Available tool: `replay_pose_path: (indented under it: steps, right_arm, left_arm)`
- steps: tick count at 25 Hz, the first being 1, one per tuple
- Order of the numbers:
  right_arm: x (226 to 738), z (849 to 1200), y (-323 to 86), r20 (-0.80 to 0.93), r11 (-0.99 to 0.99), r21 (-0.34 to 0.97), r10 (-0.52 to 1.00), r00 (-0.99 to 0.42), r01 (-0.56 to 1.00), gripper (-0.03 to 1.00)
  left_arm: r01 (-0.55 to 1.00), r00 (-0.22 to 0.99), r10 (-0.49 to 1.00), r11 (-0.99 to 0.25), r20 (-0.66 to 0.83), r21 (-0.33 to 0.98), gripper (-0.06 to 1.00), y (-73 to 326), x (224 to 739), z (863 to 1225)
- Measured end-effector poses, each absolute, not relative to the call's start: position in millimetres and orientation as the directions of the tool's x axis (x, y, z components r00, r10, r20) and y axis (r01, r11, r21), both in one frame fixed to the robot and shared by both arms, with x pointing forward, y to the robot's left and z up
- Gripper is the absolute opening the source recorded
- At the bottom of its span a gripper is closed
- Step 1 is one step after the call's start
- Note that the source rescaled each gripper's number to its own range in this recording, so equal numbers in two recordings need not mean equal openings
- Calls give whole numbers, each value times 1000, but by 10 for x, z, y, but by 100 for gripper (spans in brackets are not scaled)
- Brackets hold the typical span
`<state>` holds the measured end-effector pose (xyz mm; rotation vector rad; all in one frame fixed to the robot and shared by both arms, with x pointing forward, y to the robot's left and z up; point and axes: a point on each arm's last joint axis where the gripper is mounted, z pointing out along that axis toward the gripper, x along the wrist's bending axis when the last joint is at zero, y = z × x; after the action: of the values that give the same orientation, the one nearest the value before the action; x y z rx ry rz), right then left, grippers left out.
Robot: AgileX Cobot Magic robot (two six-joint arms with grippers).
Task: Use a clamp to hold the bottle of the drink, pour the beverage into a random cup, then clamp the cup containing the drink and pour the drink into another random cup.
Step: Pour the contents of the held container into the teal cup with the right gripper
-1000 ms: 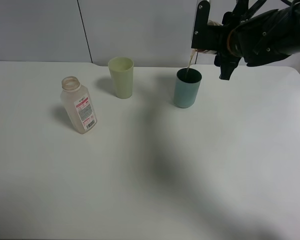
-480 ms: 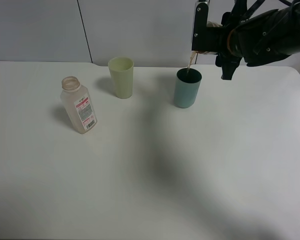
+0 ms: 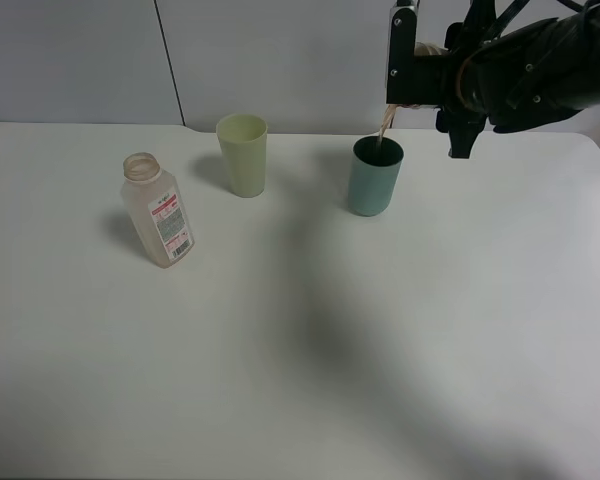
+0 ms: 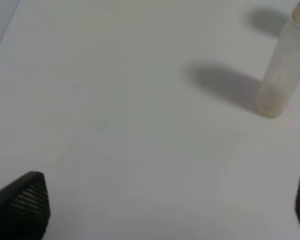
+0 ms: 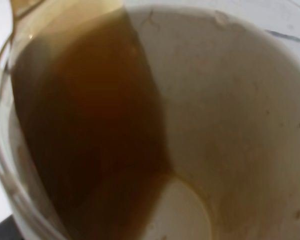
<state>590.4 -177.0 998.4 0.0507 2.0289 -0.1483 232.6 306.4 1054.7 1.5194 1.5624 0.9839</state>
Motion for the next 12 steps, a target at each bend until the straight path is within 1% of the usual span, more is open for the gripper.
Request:
replay_pose_path:
  steps: [7,12]
  right_arm:
    - [5904,9984,-1770,-894,991,-89,-36,-447,98,1]
    - [5904,9984,-1770,-889,989,-129,-81,-451,78,1]
  left_arm:
    - [438,-32,999,8,7,899,100,3064,2326,10547]
    - [438,-32,999,8,7,899,100,3064,2326,10547]
